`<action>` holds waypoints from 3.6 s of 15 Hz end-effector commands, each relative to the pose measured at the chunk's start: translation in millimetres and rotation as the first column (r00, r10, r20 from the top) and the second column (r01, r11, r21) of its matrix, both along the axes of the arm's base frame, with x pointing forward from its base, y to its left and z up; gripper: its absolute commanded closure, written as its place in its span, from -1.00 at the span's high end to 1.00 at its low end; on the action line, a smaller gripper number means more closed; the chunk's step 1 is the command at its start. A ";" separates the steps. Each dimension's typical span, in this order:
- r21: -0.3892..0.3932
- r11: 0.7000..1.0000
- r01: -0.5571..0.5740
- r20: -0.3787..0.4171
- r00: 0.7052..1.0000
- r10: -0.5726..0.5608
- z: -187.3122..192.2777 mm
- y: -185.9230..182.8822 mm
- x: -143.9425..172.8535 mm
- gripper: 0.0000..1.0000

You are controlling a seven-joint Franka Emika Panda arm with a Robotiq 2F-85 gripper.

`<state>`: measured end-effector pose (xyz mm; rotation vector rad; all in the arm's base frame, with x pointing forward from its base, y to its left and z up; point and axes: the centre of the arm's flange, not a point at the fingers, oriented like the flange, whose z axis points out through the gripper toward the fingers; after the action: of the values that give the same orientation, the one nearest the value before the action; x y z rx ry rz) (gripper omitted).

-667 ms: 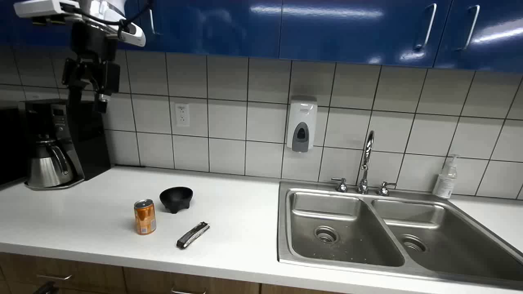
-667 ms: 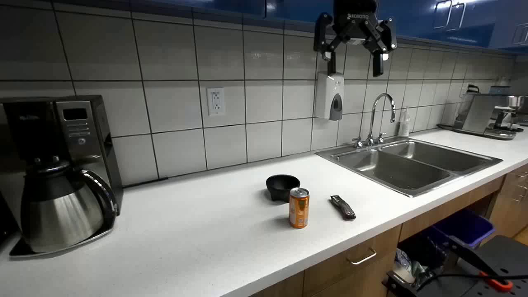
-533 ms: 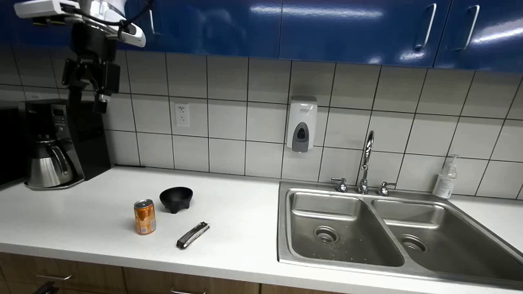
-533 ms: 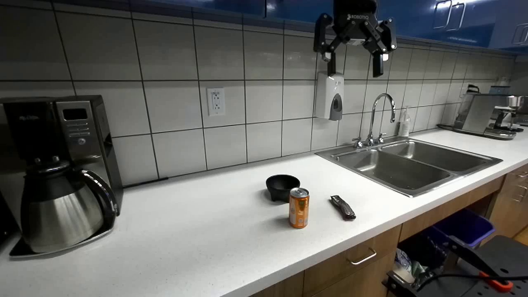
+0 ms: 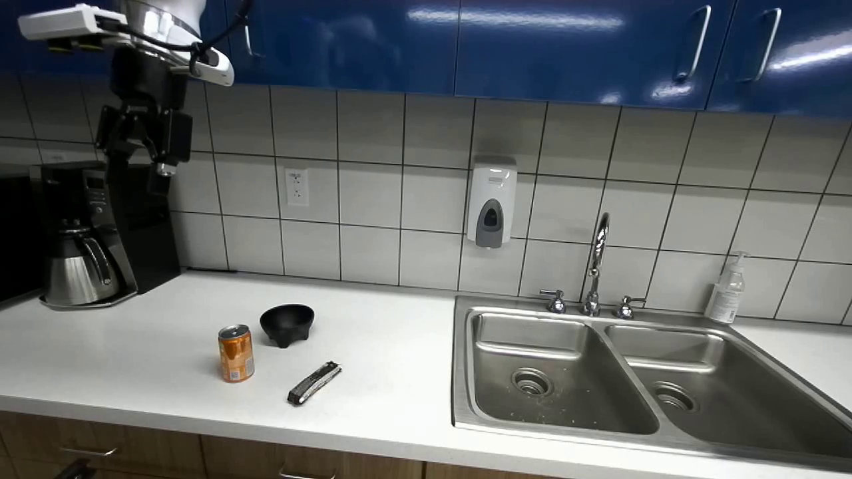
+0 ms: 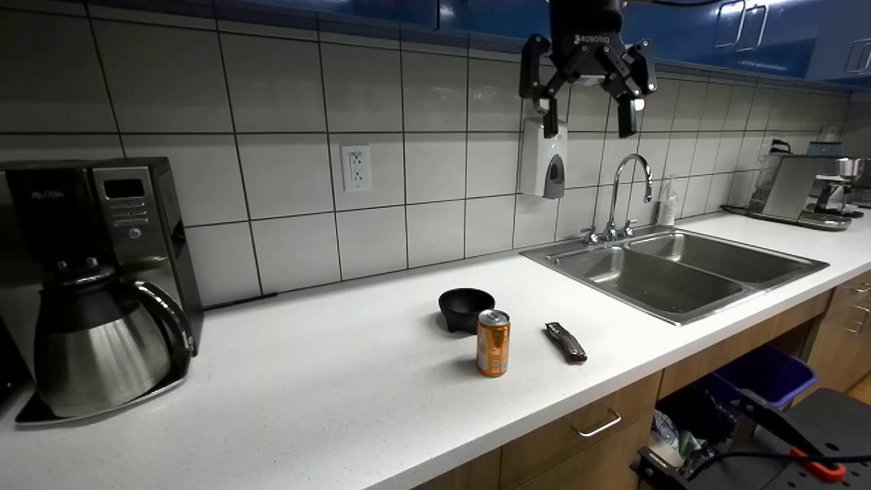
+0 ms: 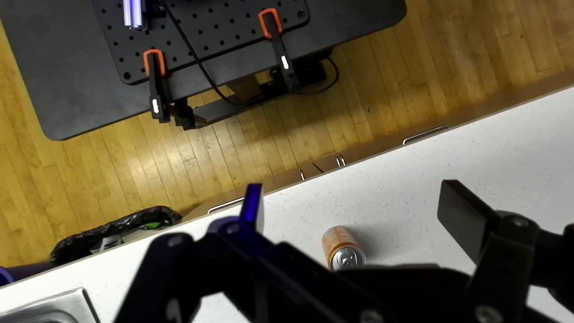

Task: Put the can in the bowl

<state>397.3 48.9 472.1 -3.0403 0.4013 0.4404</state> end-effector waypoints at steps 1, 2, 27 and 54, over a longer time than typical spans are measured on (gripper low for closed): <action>-0.035 0.998 -0.051 -0.001 0.999 0.051 -23.4 11.5 -20.2 1.00; -0.046 0.997 -0.062 -0.004 0.998 0.062 -33.7 14.6 -24.4 1.00; -0.107 0.992 -0.066 0.129 0.988 0.079 -251.9 20.9 110.6 1.00; -0.141 0.987 -0.073 0.145 0.985 0.093 -315.7 32.0 143.2 1.00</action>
<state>534.8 76.8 164.2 -3.1805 0.2916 0.2122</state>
